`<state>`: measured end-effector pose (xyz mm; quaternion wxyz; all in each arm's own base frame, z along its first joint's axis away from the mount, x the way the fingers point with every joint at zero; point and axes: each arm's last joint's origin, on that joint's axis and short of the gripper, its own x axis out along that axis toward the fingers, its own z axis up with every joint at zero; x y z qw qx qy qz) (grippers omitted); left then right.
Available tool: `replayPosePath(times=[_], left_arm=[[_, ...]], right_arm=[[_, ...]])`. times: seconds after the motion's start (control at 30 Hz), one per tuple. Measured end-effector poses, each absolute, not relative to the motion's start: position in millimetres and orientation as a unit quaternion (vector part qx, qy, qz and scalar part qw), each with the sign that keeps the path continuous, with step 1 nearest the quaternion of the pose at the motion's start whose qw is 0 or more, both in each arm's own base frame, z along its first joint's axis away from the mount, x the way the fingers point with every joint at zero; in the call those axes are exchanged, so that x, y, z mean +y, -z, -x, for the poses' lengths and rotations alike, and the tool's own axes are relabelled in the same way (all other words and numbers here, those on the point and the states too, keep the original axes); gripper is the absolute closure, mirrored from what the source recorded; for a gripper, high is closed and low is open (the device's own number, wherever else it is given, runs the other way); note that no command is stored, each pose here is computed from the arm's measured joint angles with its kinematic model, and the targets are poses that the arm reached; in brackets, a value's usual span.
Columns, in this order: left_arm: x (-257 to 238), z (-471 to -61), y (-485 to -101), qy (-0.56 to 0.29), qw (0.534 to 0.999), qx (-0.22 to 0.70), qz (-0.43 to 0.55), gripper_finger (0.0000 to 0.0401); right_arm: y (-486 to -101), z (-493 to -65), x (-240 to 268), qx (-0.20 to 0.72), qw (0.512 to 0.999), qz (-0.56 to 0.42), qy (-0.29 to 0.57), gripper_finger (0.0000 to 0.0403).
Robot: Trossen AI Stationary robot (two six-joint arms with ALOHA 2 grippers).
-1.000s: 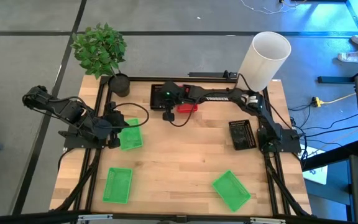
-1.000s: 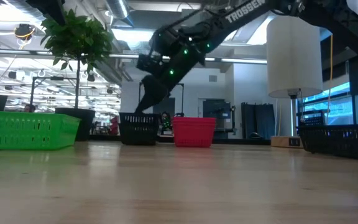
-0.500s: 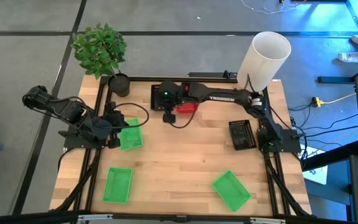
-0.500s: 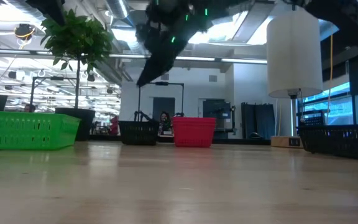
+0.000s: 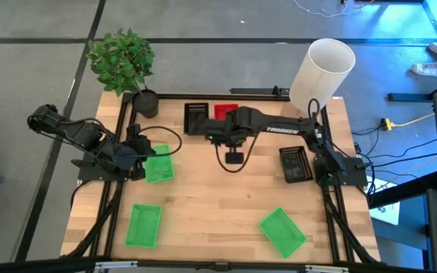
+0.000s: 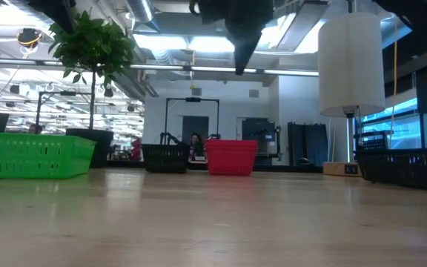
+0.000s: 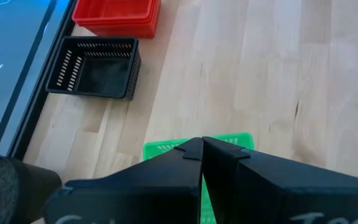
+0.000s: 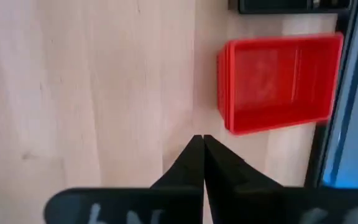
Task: Stack baskets by color
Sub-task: Stack the bottom black bin on the top stacked black bins
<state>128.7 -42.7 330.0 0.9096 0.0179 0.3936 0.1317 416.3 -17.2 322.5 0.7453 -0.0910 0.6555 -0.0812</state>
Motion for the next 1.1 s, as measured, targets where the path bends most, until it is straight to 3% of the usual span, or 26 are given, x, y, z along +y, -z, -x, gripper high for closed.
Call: replayPosePath(times=[0.3, 0.57, 0.73, 0.93, 1.1], left_arm=[[-43, -128, -330, -0.130, 0.908, 0.397, -0.021, 0.0401], [-43, -128, -330, -0.125, 0.908, 0.399, -0.031, 0.0401], [-43, -128, -329, -0.110, 0.907, 0.403, -0.048, 0.0401], [-44, -130, -331, -0.107, 0.913, 0.392, -0.044, 0.0401], [-44, -131, -331, -0.106, 0.913, 0.392, -0.043, 0.0401]], right_arm=[[-318, -380, 14, 0.684, 0.726, 0.032, 0.066, 0.0403], [-324, -307, 34, 0.678, 0.697, -0.121, 0.200, 0.0403], [-320, -266, 44, 0.657, 0.643, -0.264, 0.293, 0.0403], [-299, -241, 46, 0.657, 0.594, -0.299, 0.356, 0.0397], [-279, -240, 44, 0.681, 0.567, -0.309, 0.345, 0.0355]])
